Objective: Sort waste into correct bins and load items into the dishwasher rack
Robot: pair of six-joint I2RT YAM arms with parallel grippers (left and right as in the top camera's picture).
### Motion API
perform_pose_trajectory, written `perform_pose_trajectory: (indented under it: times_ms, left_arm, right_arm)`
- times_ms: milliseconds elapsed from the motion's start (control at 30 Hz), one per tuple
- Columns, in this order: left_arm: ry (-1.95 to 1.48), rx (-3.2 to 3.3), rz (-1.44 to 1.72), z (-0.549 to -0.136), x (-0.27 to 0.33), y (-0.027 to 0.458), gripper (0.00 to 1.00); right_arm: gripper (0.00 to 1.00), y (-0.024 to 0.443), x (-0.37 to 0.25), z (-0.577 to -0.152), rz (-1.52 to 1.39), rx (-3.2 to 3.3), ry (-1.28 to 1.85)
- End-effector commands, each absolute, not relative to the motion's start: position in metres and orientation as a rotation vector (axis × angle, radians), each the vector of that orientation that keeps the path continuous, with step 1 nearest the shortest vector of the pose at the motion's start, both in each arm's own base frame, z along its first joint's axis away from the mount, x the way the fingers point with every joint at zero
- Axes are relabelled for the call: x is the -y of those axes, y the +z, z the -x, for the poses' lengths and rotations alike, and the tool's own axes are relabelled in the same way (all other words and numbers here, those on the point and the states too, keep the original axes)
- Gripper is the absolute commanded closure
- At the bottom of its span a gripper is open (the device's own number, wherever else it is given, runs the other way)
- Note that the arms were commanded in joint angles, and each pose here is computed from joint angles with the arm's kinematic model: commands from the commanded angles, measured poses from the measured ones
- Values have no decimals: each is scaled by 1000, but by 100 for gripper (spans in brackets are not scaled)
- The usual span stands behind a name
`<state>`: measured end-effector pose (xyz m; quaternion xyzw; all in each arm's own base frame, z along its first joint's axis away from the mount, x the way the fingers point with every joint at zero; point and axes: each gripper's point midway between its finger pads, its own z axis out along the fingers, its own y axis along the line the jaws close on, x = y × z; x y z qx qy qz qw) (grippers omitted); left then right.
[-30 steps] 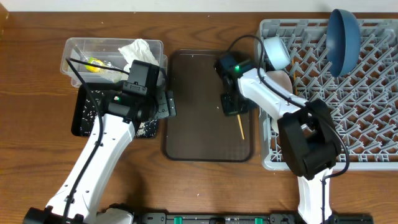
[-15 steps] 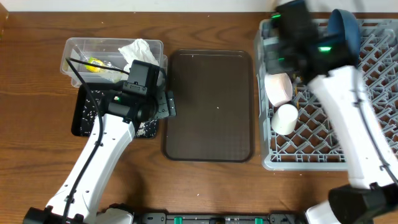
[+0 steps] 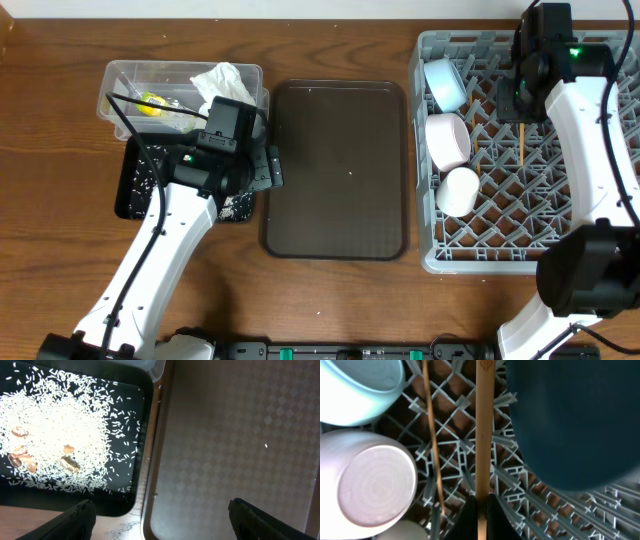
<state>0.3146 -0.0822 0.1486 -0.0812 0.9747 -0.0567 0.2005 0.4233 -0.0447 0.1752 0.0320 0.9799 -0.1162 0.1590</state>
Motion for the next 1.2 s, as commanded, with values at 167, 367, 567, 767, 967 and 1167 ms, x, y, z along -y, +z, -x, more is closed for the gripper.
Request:
perform_pose_trajectory:
  times_ms: [167, 367, 567, 767, 967, 1167]
  left_arm:
    - [-146, -2719, 226, -316, 80, 150, 12]
    - [-146, -2719, 226, -316, 80, 150, 12]
    - [-146, -2719, 226, -316, 80, 150, 12]
    - [-146, -2719, 226, -316, 80, 150, 12]
    - [-146, -2719, 226, -316, 80, 150, 12]
    - [-146, -2719, 226, -316, 80, 150, 12]
  right_arm:
    - [99, 157, 52, -426, -58, -2849, -300]
    - [98, 156, 42, -431, -28, -2837, -224]
    - [38, 156, 40, -432, -24, -2837, -208]
    - [35, 156, 36, -429, -24, -2846, -180]
    - [39, 177, 6, -417, 30, -2829, 12]
    - [35, 252, -40, -391, 156, -2645, 169]
